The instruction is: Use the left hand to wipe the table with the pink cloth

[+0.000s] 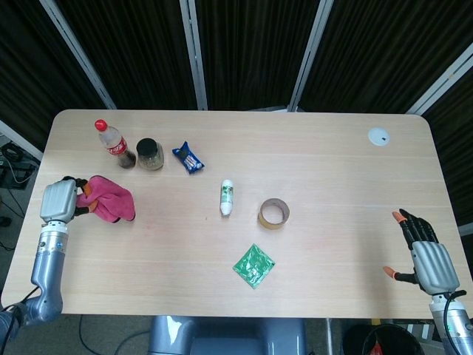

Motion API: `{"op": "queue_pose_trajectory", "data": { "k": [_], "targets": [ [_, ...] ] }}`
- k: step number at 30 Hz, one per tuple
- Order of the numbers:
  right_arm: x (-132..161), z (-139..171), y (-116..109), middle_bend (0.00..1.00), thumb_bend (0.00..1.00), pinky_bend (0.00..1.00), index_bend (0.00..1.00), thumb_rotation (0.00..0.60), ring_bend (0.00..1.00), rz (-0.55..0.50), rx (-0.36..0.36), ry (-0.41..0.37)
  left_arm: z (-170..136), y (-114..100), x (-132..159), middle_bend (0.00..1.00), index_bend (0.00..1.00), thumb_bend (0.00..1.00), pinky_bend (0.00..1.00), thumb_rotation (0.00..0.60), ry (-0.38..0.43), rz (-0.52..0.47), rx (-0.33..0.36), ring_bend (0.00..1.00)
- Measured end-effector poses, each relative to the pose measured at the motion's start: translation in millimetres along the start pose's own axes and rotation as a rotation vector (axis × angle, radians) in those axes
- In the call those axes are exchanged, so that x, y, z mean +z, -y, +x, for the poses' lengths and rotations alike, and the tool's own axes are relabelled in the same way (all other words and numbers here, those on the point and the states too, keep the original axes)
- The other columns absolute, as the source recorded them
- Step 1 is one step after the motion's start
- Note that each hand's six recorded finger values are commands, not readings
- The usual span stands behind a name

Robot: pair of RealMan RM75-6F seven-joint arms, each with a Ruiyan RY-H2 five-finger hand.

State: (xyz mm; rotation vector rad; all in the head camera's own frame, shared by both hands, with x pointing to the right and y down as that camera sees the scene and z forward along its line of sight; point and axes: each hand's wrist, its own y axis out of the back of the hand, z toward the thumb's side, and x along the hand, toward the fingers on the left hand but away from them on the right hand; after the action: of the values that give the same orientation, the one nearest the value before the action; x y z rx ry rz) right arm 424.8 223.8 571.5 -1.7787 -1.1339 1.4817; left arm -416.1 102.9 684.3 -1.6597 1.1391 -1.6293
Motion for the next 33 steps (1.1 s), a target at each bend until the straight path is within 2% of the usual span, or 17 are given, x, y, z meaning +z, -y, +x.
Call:
{"op": "queue_pose_trajectory", "data": {
  "k": [2,4,18,21,26,28,33],
  "targets": [
    [0.1,-0.1,0.0,0.00,0.02,0.00,0.00,0.600,0.00,0.000,0.000,0.000,-0.9,3.6,2.2,0.11,0.48,0.07,0.13,0.600,0.006,0.014,-0.018,0.01],
    [0.1,-0.1,-0.1,0.00,0.02,0.00,0.00,0.600,0.00,0.000,0.000,-0.001,-1.9,5.9,5.5,0.07,0.46,0.04,0.10,0.600,0.015,0.029,-0.029,0.00],
    [-0.5,0.0,-0.4,0.00,0.02,0.00,0.00,0.600,0.00,0.000,0.001,-0.001,-14.2,1.6,20.4,0.02,0.39,0.04,0.06,0.600,0.075,0.020,-0.025,0.00],
    [-0.8,0.0,-0.4,0.00,0.02,0.00,0.00,0.600,0.00,0.000,0.001,0.000,-21.8,-3.5,19.1,0.00,0.32,0.04,0.04,0.600,0.086,0.012,-0.018,0.00],
    [-0.5,0.3,-0.7,0.00,0.02,0.00,0.00,0.600,0.00,0.008,-0.001,-0.003,-47.4,-16.8,8.7,0.00,0.08,0.00,0.00,0.600,0.102,0.026,-0.005,0.00],
    [-0.2,0.6,-0.3,0.00,0.02,0.00,0.00,0.600,0.00,0.015,0.001,-0.006,-63.3,-23.0,2.8,0.00,0.01,0.00,0.00,0.600,0.106,0.043,-0.003,0.00],
    [0.9,1.6,-0.5,0.00,0.02,0.00,0.00,0.600,0.00,0.034,0.001,-0.015,-102.3,-38.1,-8.3,0.00,0.00,0.00,0.00,0.600,0.114,0.085,0.010,0.00]
  ]
}}
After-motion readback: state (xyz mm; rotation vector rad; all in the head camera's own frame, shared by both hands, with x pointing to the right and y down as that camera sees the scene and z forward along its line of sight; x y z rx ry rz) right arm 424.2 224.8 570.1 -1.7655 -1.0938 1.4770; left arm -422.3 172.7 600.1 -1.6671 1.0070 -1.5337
